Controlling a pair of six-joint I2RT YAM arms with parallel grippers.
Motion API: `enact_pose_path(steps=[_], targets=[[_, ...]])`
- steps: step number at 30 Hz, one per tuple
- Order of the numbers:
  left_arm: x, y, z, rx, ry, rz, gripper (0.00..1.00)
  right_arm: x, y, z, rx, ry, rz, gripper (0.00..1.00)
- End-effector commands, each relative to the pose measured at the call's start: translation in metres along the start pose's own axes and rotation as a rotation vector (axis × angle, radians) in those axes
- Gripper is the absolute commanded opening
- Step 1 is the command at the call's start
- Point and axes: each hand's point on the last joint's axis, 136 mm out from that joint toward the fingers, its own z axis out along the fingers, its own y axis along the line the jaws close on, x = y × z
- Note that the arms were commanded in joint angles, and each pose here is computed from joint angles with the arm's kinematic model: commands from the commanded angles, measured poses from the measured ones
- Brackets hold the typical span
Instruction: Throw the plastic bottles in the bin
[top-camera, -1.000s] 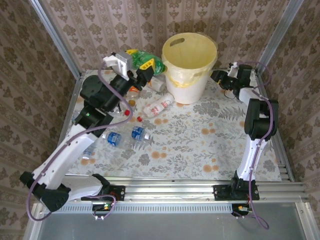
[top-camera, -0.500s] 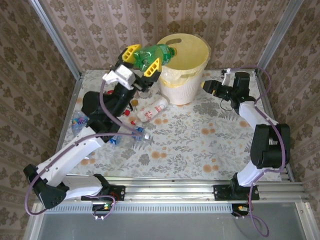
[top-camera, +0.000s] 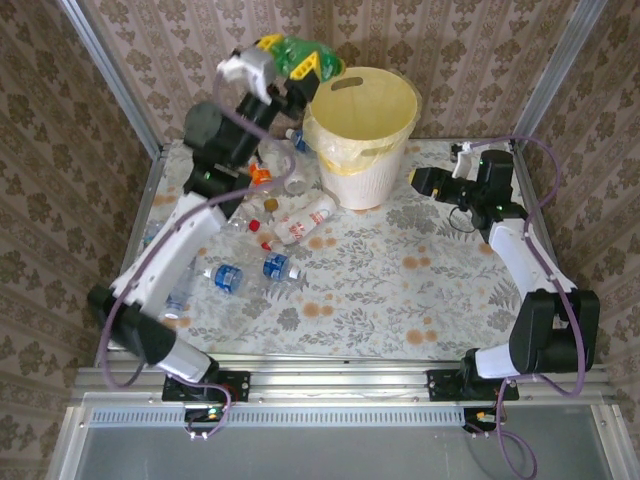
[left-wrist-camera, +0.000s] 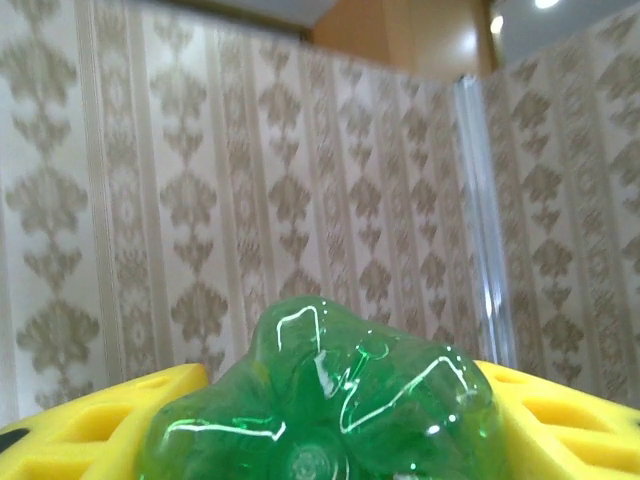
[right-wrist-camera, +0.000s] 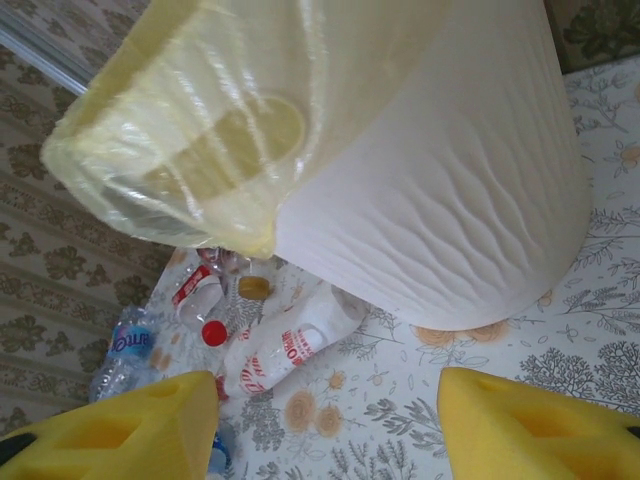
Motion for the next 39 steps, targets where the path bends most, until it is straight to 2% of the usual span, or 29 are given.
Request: enact_pose_path(steps=[1,3,7,12,15,23,25,30,32,39], targets=[[0.081,0.01,0.019,0.035,0.278,-0.225,0.96,0.005,0.008,-0.011,0.002,0.011,-0.044,0.63],[0.079,0.006,0.025,0.089,0.272,-0.284,1.0,0.009,0.011,-0.014,0.001,0.042,-0.056,0.64],[0.021,0.0,0.008,0.061,0.201,-0.235,1.0,0.01,0.017,-0.019,-0.016,0.039,-0.057,0.65],[-0.071,0.001,-0.049,-0.016,0.117,-0.154,1.0,0.017,0.019,-0.021,-0.03,0.031,-0.03,0.66],[-0.091,-0.001,-0.085,-0.05,0.109,-0.151,1.0,0.024,0.015,-0.02,-0.024,0.046,-0.019,0.66],[-0.07,0.005,-0.171,-0.2,0.192,-0.143,1.0,0.034,0.013,-0.02,-0.02,0.071,0.016,0.66],[-0.056,0.009,-0.19,-0.248,0.264,-0.138,1.0,0.04,0.017,-0.018,-0.032,0.092,0.012,0.68],[0.013,0.015,-0.246,-0.365,0.553,-0.153,1.0,0.066,0.029,-0.009,-0.035,0.175,0.015,0.76],[0.037,0.013,-0.264,-0.381,0.63,-0.166,1.0,0.08,0.035,-0.004,-0.037,0.215,0.018,0.8],[0.121,-0.007,-0.281,-0.278,0.86,-0.185,1.0,0.115,0.037,0.007,-0.013,0.266,0.118,0.99]])
